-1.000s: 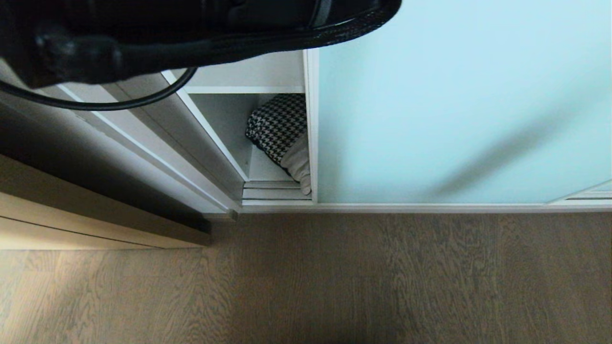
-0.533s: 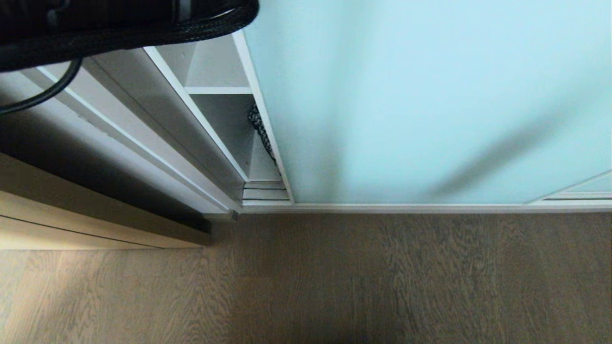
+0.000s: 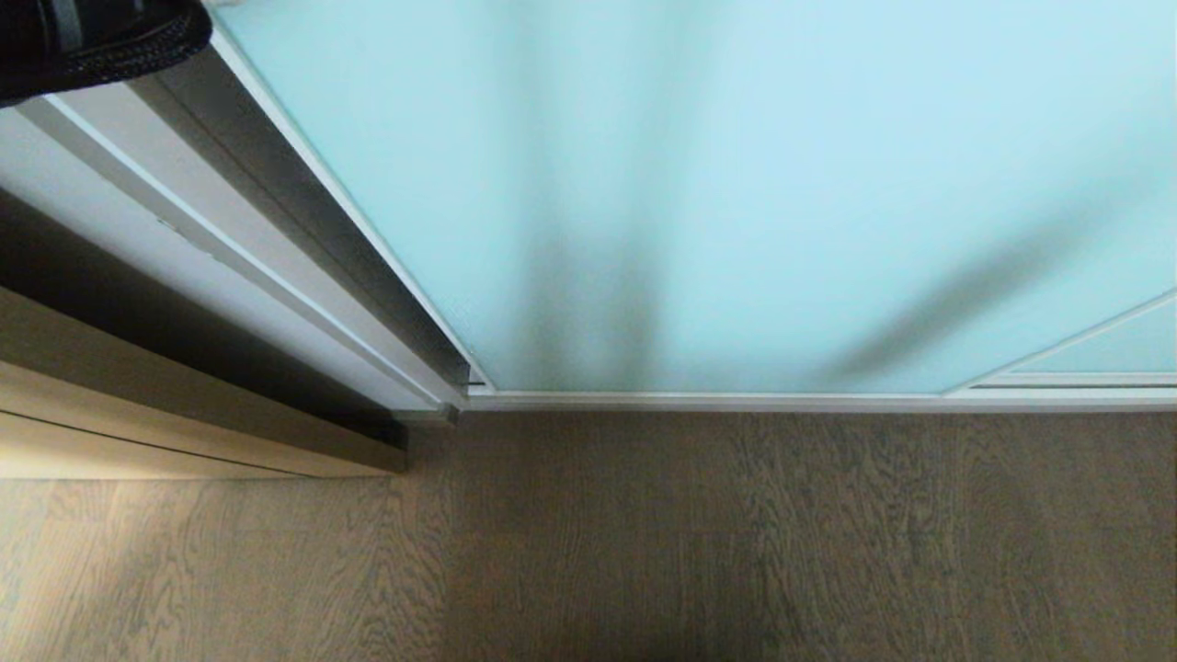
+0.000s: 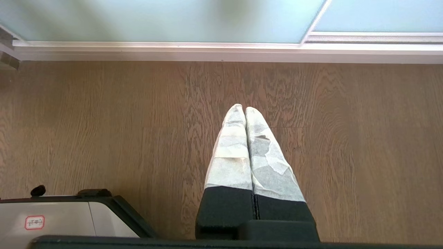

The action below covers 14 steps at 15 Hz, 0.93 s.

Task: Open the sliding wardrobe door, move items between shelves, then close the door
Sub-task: Close the door

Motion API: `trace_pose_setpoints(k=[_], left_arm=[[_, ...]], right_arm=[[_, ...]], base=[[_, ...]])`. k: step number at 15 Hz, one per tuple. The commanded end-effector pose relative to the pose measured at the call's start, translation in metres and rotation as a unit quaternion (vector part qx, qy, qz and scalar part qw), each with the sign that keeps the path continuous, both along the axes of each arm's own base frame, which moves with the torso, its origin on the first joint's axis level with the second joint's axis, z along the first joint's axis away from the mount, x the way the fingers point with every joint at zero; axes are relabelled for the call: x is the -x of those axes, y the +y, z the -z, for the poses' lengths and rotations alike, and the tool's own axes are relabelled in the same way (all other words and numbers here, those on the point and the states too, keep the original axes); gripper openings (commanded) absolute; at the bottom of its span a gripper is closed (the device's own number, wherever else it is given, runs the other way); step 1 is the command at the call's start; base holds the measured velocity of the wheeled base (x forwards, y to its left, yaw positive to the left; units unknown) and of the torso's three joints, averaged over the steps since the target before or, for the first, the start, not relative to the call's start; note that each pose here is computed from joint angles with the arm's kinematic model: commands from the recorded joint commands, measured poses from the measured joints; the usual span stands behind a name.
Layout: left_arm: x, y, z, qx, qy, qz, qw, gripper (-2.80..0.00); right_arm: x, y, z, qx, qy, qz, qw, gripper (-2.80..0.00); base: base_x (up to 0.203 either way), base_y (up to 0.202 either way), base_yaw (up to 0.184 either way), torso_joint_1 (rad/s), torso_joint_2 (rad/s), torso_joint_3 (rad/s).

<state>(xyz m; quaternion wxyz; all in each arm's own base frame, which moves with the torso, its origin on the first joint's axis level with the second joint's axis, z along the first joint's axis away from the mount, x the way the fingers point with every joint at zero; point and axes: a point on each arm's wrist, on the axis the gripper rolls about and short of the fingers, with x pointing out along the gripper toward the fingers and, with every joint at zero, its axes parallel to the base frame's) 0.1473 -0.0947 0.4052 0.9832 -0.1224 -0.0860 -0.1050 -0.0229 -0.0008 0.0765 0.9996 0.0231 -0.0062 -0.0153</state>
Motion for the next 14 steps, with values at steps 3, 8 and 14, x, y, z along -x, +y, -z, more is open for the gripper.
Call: trace_pose_setpoints(k=[3, 8, 14], left_arm=[[0.001, 0.004, 0.003, 0.0, -0.003, 0.0, 1.0, -2.8], [0.002, 0.024, -0.002, 0.011, -0.017, -0.047, 0.9987, -2.8], [0.016, 0.059, -0.012, 0.012, -0.052, -0.095, 0.994, -2.8]], right_arm=[[0.0, 0.0, 0.0, 0.0, 0.0, 0.0, 1.0, -2.8], [0.0, 0.0, 0.0, 0.0, 0.0, 0.0, 1.0, -2.8], [0.0, 0.0, 0.0, 0.0, 0.0, 0.0, 1.0, -2.8]], base=[[0.0, 0.0, 0.0, 0.0, 0.0, 0.0], [0.0, 0.0, 0.0, 0.0, 0.0, 0.0], [0.0, 0.0, 0.0, 0.0, 0.0, 0.0]])
